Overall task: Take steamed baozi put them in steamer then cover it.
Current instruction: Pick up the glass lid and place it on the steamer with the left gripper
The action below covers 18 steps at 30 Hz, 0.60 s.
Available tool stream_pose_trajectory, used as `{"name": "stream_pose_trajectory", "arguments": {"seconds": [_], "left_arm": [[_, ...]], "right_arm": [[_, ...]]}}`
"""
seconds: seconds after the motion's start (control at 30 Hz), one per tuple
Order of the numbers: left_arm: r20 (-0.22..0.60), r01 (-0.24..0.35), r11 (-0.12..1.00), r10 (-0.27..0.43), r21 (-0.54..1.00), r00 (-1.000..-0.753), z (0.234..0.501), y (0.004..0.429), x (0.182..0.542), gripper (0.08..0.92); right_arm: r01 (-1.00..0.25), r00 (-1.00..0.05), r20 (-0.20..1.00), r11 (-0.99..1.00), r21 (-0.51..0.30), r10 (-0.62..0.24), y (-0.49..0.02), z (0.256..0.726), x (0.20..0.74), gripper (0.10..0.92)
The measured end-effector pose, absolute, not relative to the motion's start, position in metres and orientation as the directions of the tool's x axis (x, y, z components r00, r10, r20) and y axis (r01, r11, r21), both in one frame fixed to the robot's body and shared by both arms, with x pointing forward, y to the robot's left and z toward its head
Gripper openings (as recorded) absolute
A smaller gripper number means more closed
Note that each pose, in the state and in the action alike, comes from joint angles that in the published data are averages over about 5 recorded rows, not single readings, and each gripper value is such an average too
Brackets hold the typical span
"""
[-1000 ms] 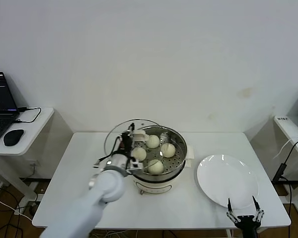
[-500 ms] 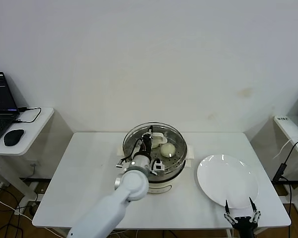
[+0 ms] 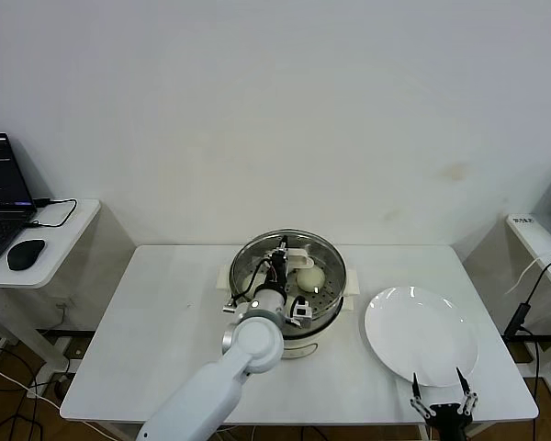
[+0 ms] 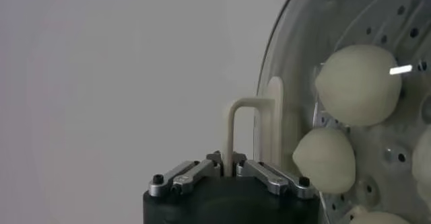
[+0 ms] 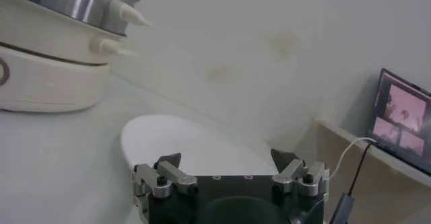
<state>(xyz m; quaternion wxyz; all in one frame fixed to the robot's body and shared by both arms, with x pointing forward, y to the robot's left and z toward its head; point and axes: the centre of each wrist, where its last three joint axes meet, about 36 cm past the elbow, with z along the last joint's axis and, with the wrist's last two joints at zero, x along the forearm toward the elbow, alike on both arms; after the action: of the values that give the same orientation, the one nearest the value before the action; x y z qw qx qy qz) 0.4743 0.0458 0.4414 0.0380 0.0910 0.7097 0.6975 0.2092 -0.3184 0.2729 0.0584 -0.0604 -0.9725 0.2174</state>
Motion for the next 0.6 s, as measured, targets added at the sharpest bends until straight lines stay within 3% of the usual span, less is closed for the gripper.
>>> {"name": "stream_pose_trajectory", "arguments": {"seconds": [0.6], "left_arm": [[0.090,0.093,0.013,0.177,0.996,-0.980,0.4345,0.0431,0.4716,0.159]], "right_arm": [[0.075,-0.987,0.094,0.900,-0.429,0.127,-0.3147,0.2705,0.2085,0.823]]}}
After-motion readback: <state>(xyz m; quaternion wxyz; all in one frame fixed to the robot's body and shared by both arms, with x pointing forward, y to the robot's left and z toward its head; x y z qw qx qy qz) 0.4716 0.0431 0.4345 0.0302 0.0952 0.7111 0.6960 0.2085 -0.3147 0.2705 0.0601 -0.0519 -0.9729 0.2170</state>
